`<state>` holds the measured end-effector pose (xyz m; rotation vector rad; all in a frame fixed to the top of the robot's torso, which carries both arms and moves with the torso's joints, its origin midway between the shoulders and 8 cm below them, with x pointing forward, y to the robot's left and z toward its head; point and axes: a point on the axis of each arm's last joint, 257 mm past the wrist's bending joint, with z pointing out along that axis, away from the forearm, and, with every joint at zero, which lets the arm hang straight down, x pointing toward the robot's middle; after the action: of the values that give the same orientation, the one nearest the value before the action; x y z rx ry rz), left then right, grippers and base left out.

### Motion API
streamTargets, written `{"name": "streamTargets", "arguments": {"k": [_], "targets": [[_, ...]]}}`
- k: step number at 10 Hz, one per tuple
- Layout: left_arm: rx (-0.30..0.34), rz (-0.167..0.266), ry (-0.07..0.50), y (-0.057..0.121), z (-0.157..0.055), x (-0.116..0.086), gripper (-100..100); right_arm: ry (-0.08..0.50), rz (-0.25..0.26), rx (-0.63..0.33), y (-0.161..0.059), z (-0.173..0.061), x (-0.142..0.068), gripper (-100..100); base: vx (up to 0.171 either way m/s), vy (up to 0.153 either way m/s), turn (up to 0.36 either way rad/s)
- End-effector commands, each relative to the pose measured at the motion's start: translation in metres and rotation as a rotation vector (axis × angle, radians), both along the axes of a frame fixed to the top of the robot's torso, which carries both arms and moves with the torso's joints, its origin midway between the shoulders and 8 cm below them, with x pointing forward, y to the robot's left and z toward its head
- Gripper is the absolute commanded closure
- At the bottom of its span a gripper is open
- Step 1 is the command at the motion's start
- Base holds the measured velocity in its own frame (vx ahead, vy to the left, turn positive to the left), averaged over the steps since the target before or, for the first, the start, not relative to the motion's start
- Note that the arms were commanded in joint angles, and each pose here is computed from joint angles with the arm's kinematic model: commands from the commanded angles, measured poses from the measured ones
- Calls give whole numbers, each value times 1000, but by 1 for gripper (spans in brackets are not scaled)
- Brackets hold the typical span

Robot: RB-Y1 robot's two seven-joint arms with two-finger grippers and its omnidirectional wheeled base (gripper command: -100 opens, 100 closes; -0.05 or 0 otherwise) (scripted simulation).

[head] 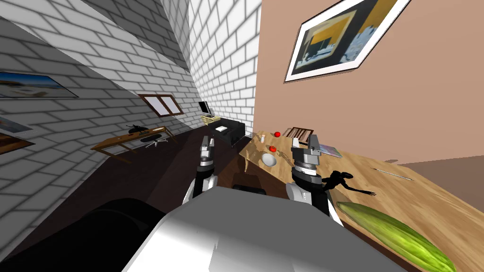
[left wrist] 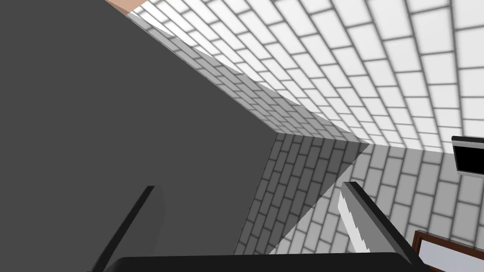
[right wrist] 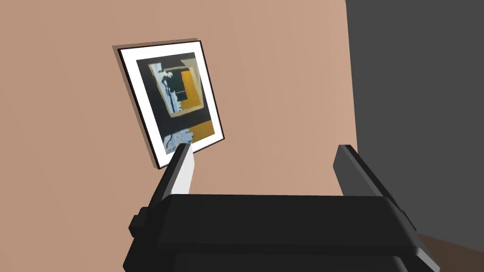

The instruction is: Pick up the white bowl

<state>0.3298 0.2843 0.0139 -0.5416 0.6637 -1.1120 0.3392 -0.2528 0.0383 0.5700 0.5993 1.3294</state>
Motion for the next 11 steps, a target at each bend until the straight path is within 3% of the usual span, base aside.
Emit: {"name": "streamTargets", "arguments": {"k": [1, 7, 11], "targets": [[0, 0, 0, 0, 0, 0, 0, 32, 10, -43, 5, -12, 5, -100, -17, 33, 49], [0, 0, 0, 0, 0, 0, 0, 214, 41, -259, 20, -90, 29, -100, -49, 95, 69], [0, 0, 0, 0, 0, 0, 0, 325, 52, -370, 17, -143, 38, -100, -31, 92, 62]]}}
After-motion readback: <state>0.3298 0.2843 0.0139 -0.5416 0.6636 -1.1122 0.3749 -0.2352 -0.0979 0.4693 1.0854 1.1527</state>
